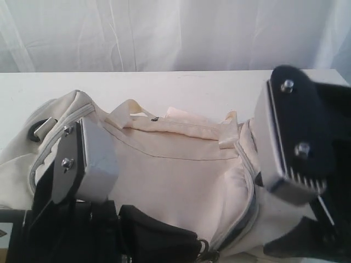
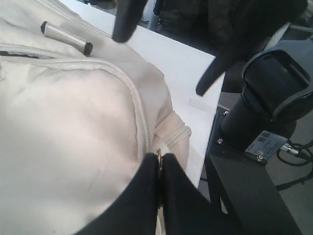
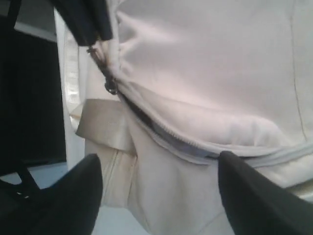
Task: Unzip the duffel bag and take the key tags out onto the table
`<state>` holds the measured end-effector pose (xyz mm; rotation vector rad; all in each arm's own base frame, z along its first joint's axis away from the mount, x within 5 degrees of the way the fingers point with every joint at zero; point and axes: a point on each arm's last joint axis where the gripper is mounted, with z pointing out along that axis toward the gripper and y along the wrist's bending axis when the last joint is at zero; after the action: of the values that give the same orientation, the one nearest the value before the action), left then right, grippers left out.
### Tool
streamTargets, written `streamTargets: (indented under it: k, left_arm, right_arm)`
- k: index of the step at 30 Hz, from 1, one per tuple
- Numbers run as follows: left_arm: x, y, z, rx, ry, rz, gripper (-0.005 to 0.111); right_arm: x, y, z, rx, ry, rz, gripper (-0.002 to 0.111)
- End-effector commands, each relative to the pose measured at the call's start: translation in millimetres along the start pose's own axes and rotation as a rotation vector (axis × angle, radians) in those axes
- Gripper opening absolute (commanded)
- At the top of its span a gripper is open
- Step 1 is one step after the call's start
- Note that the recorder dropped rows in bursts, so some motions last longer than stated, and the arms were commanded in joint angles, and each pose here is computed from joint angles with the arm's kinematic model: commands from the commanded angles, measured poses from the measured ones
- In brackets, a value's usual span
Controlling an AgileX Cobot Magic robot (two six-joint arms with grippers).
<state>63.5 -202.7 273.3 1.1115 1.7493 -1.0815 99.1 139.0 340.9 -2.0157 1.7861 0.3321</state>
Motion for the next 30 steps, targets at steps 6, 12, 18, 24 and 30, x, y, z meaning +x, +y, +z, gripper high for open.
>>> streamTargets:
  k: [6, 12, 18, 24, 30]
  left_arm:
    - [-1, -1.0, 0, 0.009, -0.030, -0.212, 0.000]
    - [-6, -4.5, -1, 0.058, -0.075, -0.334, 0.000]
    - [-9, -6.3, -1, 0.086, -0.104, -0.376, 0.000]
    - [-10, -5.1, -1, 0.078, -0.123, -0.418, 0.000]
    - [-7, -0.8, -1, 0.024, -0.098, -0.414, 0.000]
  right_arm:
    - [-9, 3, 21, 0.072, -0.066, -0.335, 0.064]
    - [-10, 5, 42, 0.018, -0.038, -0.403, 0.063]
    - [-8, 5, 52, -0.010, 0.005, -0.419, 0.042]
    - [-7, 3, 52, 0.011, 0.020, -0.417, 0.012]
    - [-2, -4, 52, 0.078, 0.082, -0.310, 0.000]
